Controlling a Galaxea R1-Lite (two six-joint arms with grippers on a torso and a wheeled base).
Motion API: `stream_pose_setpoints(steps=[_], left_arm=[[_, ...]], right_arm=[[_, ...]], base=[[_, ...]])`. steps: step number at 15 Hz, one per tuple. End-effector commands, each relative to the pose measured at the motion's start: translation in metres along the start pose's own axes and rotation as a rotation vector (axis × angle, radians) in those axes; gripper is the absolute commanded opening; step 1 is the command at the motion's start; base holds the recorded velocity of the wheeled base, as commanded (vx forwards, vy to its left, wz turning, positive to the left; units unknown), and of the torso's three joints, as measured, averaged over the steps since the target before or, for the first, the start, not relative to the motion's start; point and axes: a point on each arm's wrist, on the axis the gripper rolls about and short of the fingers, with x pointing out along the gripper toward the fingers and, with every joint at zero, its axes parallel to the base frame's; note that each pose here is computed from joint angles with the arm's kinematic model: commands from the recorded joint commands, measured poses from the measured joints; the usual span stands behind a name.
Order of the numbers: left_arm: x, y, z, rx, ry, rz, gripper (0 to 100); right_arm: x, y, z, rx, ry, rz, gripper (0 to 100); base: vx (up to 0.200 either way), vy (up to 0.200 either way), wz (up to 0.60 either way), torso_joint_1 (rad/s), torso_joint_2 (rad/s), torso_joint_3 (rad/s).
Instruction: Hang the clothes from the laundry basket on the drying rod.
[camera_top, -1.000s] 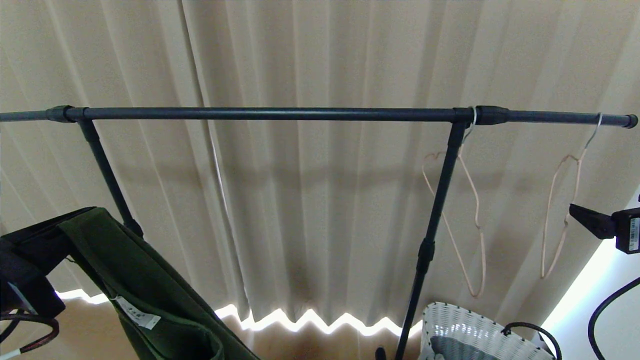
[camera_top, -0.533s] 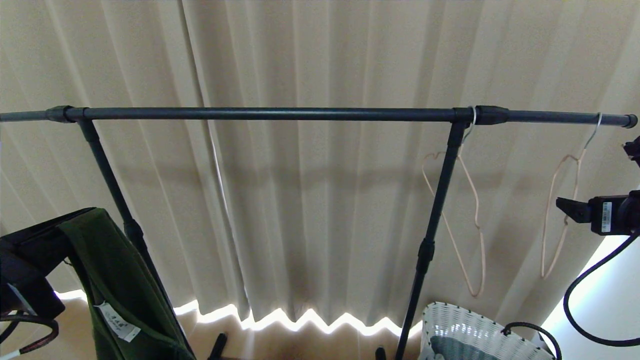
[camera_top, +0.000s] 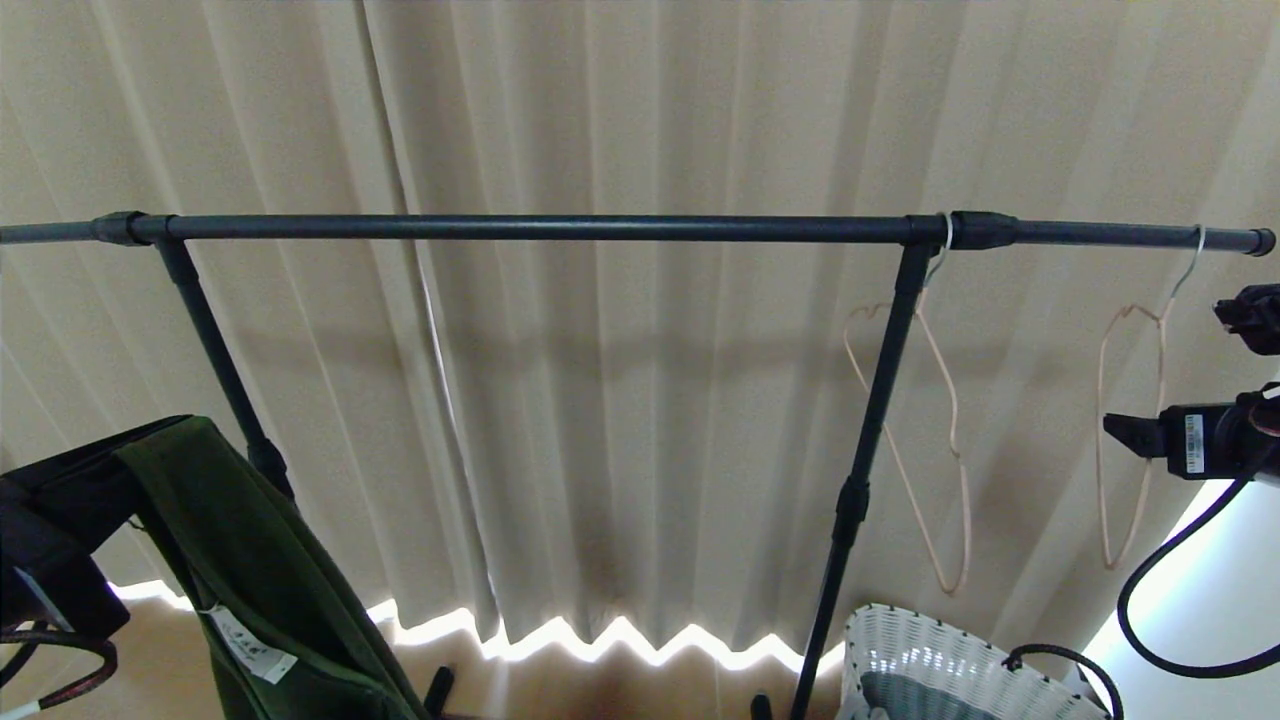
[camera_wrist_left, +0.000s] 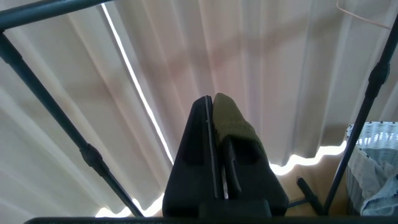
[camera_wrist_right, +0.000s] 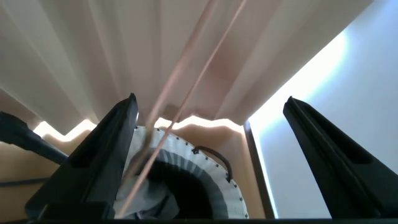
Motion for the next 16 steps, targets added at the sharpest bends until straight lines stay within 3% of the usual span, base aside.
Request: stream_pose_setpoints(steps=[1, 5, 9, 16], left_arm=[[0.0, 0.0, 0.0, 0.0, 0.0, 0.0, 0], [0.0, 0.0, 0.0, 0.0, 0.0, 0.0, 0], [0.0, 0.0, 0.0, 0.0, -0.001, 0.0, 0], [-0.001, 0.0, 0.0, 0.0, -0.003, 0.001, 0]], right_arm=[[-0.001, 0.0, 0.002, 0.0, -0.003, 0.0, 100], [0.007, 0.001, 0.008, -0.002, 0.016, 0.001, 100], [0.005, 0.003, 0.018, 0.048, 0.057, 0.012, 100], [0.017, 0.005, 0.014, 0.044, 0.095, 0.013, 100]], base=[[0.0, 0.0, 0.0, 0.0, 0.0, 0.0], [0.0, 0.0, 0.0, 0.0, 0.0, 0.0], [0.0, 0.0, 0.0, 0.0, 0.0, 0.0], [0.0, 0.0, 0.0, 0.0, 0.0, 0.0]])
